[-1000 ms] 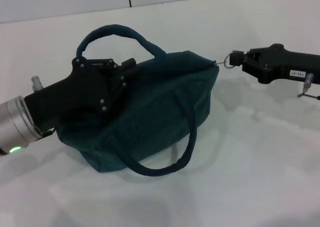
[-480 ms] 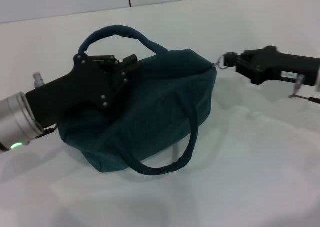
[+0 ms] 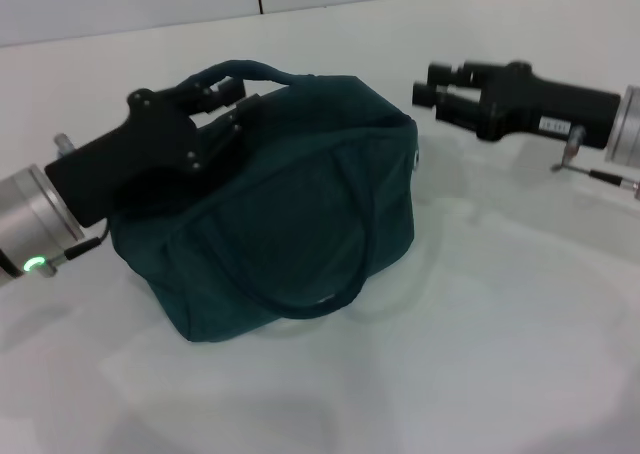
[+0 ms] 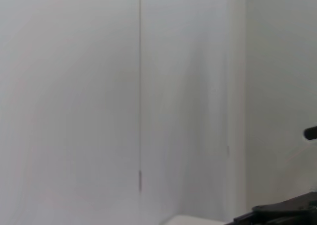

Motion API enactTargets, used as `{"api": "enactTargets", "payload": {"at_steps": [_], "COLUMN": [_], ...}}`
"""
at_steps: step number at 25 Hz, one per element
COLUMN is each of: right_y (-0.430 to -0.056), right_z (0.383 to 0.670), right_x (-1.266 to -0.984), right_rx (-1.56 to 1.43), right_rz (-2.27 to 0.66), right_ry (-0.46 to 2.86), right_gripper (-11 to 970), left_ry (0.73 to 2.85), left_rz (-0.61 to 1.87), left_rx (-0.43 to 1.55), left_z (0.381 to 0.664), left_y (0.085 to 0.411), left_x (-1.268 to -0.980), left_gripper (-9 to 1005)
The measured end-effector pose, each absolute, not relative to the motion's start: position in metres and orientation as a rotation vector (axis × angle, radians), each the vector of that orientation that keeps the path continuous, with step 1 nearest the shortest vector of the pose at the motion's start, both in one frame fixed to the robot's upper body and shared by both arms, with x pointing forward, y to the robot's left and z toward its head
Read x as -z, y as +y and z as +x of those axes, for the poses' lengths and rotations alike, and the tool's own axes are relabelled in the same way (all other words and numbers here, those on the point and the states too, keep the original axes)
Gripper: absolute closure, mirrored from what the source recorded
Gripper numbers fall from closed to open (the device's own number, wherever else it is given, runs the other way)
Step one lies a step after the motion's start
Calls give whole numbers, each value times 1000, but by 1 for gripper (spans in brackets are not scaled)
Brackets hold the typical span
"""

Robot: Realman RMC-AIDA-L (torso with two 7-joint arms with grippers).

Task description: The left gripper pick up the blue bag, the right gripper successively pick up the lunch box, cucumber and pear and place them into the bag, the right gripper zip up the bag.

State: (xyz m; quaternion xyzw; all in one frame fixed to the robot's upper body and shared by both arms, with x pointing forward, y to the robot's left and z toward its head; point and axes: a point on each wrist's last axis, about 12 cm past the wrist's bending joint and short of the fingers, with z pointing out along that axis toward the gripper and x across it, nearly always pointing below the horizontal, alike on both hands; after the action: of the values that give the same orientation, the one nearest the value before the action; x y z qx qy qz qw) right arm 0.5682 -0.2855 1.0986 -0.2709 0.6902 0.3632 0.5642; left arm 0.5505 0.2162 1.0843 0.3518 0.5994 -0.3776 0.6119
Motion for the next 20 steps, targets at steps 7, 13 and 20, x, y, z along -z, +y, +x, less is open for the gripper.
{"api": "enactTargets", "payload": {"at_steps": [7, 13, 20], "right_y": [-276, -261, -264], "right_z": [574, 562, 547], "right_x": [-1123, -1149, -1155], "right_rx": [-916, -1051, -1110], "right_rz": [-649, -899, -1053], "right_ry": [1451, 1289, 1233], "right_gripper": [532, 324, 297], "left_ry": [1332, 1239, 1202], "left_rz": [682, 766, 820], "left_rx": [860, 1016, 1111], "left_z": [554, 538, 510], "left_y": [226, 232, 249], "left_x": [-1093, -1105, -1101], "left_gripper": [572, 401, 234]}}
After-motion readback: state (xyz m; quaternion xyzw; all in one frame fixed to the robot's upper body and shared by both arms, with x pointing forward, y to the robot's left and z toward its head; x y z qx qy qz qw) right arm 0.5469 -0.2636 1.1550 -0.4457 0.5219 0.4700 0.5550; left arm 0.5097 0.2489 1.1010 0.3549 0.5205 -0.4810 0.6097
